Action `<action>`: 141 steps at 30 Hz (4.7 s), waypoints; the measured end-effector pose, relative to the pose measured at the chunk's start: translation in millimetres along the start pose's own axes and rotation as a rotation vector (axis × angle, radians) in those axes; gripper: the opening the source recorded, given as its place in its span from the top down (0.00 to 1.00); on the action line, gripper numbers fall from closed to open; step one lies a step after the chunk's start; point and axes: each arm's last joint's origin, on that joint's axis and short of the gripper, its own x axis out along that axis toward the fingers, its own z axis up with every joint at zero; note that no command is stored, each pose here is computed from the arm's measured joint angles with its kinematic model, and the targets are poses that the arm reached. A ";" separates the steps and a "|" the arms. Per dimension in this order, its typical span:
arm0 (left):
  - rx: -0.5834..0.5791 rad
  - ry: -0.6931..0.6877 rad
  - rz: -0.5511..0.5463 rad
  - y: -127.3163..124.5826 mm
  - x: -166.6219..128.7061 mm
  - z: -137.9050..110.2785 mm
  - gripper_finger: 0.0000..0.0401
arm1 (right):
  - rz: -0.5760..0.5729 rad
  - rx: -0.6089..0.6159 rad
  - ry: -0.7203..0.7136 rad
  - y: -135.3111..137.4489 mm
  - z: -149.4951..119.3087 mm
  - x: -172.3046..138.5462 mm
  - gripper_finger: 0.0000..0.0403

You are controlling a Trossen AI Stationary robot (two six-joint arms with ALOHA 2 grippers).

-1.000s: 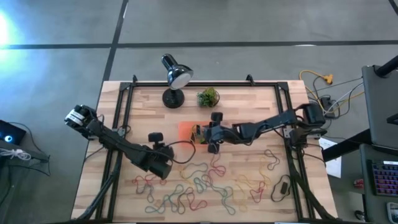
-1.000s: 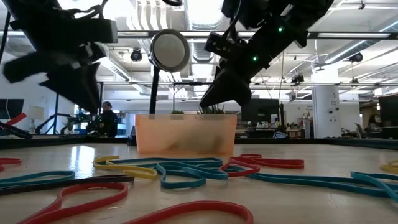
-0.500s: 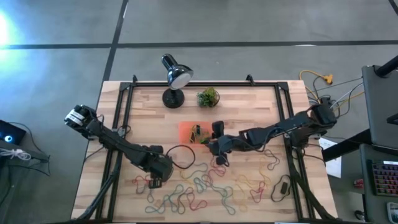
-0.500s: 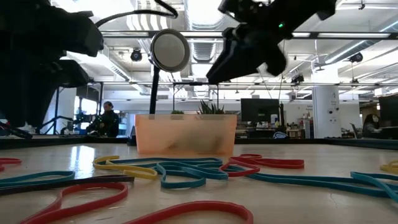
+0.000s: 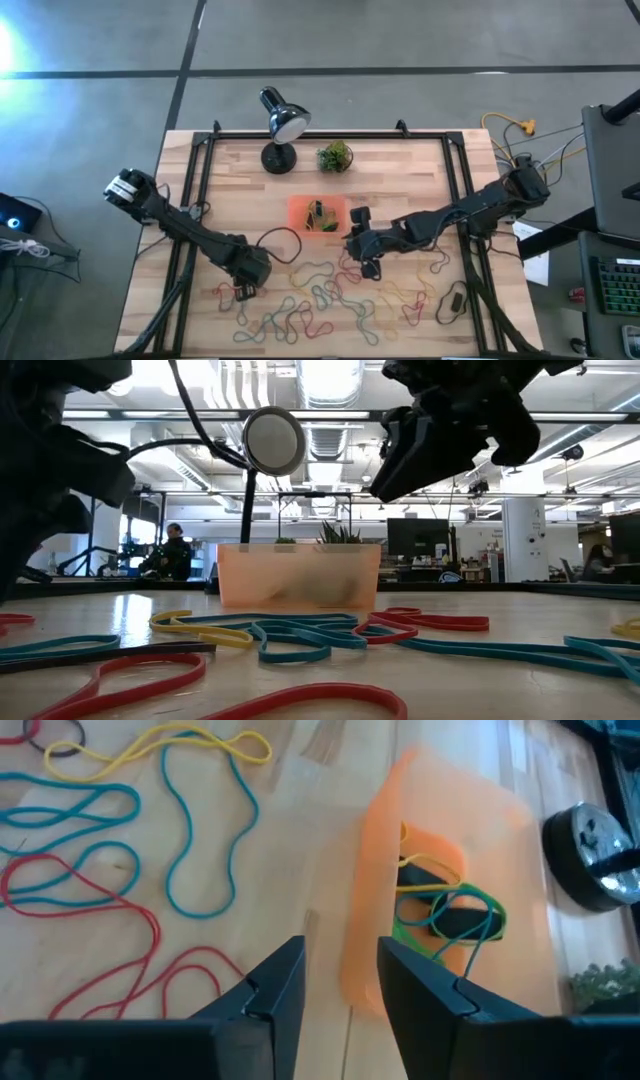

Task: Pick and place rubber bands into bin
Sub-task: Put the red rubberband into the orange bin

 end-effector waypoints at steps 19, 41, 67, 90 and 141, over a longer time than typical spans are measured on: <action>0.006 -0.051 -0.058 -3.2 5.6 3.7 0.78 | 0.001 0.023 0.023 1.7 -7.3 2.4 0.74; 0.071 0.021 0.024 -7.7 38.8 7.5 0.91 | 0.001 0.024 0.021 1.9 -8.2 3.0 0.78; 0.176 -0.303 0.541 -15.4 -15.6 23.6 1.00 | -0.002 0.027 0.018 1.6 -7.2 2.9 0.82; 0.322 -0.755 1.023 -22.8 -58.2 57.7 1.00 | -0.003 0.029 0.018 1.7 -7.3 3.0 0.82; 0.427 -0.630 0.836 34.4 -58.8 137.7 0.81 | 0.000 0.070 0.052 2.9 -13.3 4.0 0.84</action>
